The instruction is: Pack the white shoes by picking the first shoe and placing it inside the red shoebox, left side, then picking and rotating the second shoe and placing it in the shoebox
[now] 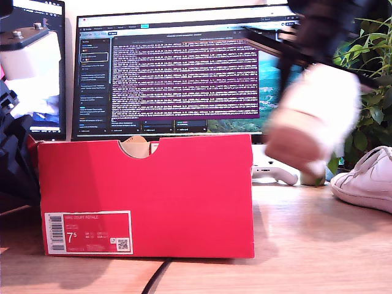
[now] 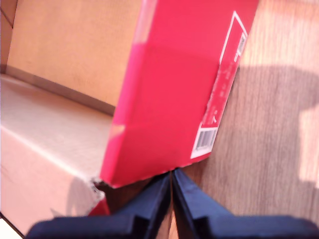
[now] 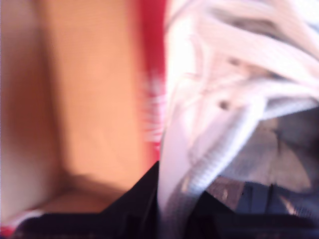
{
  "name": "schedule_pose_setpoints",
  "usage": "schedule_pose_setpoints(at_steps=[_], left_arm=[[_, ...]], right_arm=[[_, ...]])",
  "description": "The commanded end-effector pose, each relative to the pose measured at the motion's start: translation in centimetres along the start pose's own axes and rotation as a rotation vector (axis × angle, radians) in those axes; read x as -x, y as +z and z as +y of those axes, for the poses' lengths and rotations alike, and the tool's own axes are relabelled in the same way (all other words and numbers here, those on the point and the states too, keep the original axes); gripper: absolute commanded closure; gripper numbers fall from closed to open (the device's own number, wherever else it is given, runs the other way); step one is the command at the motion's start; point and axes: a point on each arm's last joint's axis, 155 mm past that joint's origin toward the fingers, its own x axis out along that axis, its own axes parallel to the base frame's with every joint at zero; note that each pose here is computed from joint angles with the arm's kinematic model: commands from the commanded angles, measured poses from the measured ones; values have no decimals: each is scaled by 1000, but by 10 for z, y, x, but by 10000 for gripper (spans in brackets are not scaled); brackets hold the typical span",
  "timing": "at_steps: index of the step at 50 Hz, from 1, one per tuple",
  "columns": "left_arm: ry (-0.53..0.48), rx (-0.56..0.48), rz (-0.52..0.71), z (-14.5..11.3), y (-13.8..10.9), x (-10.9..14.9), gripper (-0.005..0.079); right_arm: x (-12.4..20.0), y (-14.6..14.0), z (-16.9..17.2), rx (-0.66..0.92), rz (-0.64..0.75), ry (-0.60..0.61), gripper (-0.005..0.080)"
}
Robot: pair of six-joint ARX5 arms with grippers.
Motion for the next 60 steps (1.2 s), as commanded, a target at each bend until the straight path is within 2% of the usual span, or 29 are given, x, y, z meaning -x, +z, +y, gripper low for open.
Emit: schedule_pose_setpoints(at_steps=[1, 12, 25, 53, 60], left_arm=[[2, 10, -4, 1, 1, 0, 761], [1, 11, -3, 1, 1, 0, 761], [-2, 10, -1, 0, 0, 0, 762], [-2, 10, -1, 0, 1, 0, 761], [-2, 10, -1, 0, 1, 0, 761]], right_arm=[[18, 6, 33, 14, -63, 82, 762], [21, -4, 82, 29, -96, 188, 762], [34, 0, 133, 65, -182, 318, 762], [42, 15, 166, 105, -325, 385, 762], [31, 14, 170, 102, -323, 383, 762]])
